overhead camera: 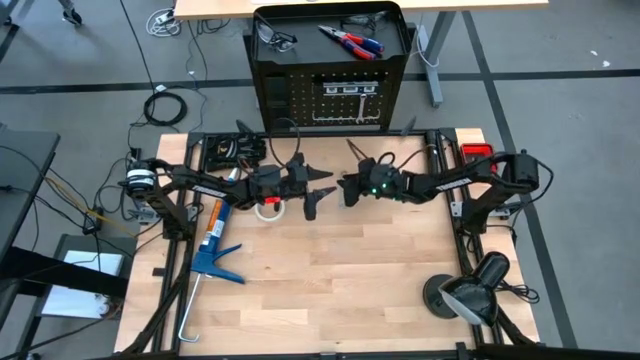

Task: Hang tools onto peg board
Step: Hang the tape on the peg board

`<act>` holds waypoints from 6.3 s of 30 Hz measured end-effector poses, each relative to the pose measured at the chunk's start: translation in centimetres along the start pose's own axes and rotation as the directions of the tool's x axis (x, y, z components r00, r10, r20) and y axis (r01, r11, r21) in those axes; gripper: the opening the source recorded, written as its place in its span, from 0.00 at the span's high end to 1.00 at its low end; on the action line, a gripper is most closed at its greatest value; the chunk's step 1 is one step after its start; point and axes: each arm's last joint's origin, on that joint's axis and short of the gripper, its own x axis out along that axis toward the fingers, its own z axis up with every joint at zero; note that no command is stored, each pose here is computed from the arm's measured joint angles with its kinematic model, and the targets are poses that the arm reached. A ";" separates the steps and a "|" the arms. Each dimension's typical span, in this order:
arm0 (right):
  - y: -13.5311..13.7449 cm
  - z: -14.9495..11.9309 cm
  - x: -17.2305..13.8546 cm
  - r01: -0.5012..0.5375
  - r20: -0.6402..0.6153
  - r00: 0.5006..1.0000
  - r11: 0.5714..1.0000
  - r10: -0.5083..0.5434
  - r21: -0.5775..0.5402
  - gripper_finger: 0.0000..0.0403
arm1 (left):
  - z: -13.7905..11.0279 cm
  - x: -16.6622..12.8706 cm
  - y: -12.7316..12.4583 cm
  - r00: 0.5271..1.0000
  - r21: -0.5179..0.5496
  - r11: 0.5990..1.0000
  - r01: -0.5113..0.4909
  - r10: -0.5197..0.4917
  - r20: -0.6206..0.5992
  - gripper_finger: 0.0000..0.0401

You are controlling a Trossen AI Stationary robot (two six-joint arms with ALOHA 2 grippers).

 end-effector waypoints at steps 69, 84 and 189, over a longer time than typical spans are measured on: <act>11.1 -2.3 13.0 -0.137 -0.271 0.962 0.809 -0.029 -0.571 0.63 | -0.3 -11.4 7.8 0.925 0.039 0.925 -0.378 0.379 -0.031 0.47; 14.1 -3.6 13.0 -0.297 -0.310 0.948 0.547 0.072 -0.783 0.64 | 0.2 -14.6 7.3 0.876 0.060 0.874 -0.482 0.482 0.019 0.47; 0.6 3.8 -4.3 -0.034 -0.065 0.997 0.520 -0.042 -0.853 0.51 | -3.0 -3.4 -2.5 0.355 0.908 0.402 0.118 0.837 -0.416 0.95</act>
